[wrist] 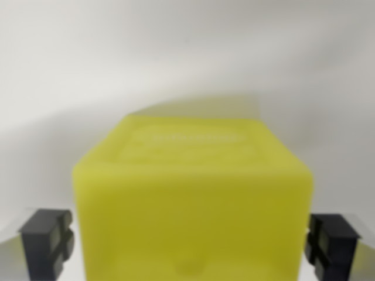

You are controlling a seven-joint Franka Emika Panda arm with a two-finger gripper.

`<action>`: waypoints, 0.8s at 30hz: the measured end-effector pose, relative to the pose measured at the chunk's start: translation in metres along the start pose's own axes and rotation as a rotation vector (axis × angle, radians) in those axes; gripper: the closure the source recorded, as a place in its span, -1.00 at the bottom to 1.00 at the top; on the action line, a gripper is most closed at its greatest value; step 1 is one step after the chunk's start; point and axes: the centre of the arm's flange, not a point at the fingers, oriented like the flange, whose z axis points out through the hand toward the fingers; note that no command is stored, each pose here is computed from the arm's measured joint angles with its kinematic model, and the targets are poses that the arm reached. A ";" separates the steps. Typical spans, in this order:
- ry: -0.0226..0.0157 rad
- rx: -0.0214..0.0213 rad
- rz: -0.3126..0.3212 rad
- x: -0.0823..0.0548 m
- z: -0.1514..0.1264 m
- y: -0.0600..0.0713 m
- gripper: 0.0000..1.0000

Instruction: Pick yellow cube

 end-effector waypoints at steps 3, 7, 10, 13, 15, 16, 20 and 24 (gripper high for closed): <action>0.0001 0.0004 0.001 0.000 0.002 0.000 1.00; 0.0003 0.0008 0.000 0.000 -0.001 0.000 1.00; 0.0005 0.0014 0.000 0.000 -0.008 0.000 1.00; 0.0004 0.0011 0.000 0.000 -0.016 0.000 1.00; 0.0004 0.0009 0.000 0.000 -0.021 0.000 1.00; 0.0004 0.0010 0.000 0.000 -0.023 0.000 1.00; 0.0004 0.0011 0.000 0.000 -0.033 0.000 1.00; 0.0004 0.0015 0.000 0.000 -0.043 0.000 1.00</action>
